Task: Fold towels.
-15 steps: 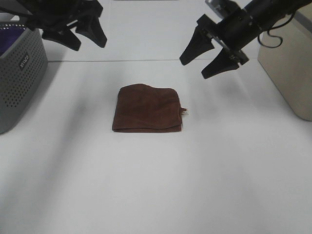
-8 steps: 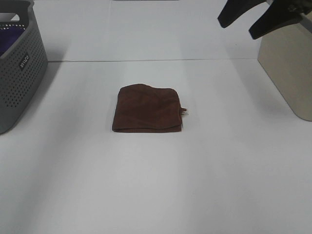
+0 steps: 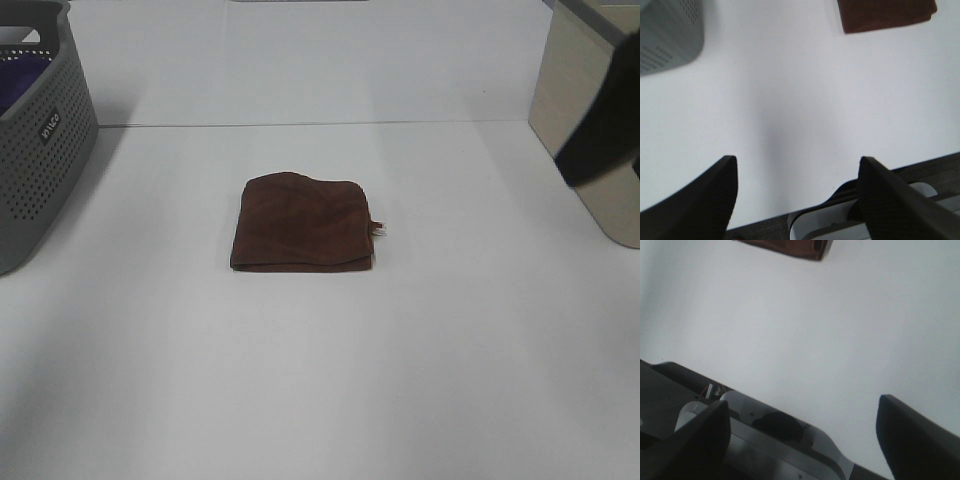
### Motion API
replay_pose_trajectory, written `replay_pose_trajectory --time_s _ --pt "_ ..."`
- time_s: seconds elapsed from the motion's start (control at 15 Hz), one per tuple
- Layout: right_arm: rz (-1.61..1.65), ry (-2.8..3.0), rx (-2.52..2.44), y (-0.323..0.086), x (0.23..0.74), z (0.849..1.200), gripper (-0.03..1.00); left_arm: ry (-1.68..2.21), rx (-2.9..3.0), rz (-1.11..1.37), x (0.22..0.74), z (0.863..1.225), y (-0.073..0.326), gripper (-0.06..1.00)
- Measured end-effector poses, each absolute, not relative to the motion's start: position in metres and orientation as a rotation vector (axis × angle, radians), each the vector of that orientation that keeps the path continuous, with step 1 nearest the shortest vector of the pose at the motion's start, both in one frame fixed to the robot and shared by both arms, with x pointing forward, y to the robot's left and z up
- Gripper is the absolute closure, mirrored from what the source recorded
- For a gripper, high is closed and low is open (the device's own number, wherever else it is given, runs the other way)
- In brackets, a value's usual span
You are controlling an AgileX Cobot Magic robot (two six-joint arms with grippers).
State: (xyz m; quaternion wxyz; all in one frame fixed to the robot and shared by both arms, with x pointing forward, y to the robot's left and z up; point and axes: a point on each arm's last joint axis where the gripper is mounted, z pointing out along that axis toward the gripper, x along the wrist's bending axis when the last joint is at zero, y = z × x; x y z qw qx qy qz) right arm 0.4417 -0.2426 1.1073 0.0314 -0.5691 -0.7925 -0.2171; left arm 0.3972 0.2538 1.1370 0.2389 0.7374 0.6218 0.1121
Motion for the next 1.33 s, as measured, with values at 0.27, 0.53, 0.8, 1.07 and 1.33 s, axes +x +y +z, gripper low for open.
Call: replay_pose_trajectory --time_s 0.27,0.53,0.8,1.07,1.33 --pt "-0.602 -2.4 -1.774 -0.25 0.386 1.074 0.21 1.728 2.045 0.277 0.341 1.088 0.267 0.3" --pt "-0.636 -2.574 -1.826 -0.268 0.32 1.056 0.21 1.518 2.029 0.418 0.289 1.073 0.279 0.3" --pt "-0.806 -2.689 -1.868 -0.275 0.282 1.049 0.21 1.384 1.998 0.507 0.278 1.067 0.28 0.3" --pt "-0.999 -2.745 -1.9 -0.278 0.27 1.047 0.21 1.387 2.007 0.467 0.283 1.046 0.276 0.3" --pt "-1.025 -2.75 -1.915 -0.278 0.273 1.044 0.21 1.344 2.022 0.471 0.283 1.047 0.275 0.3"
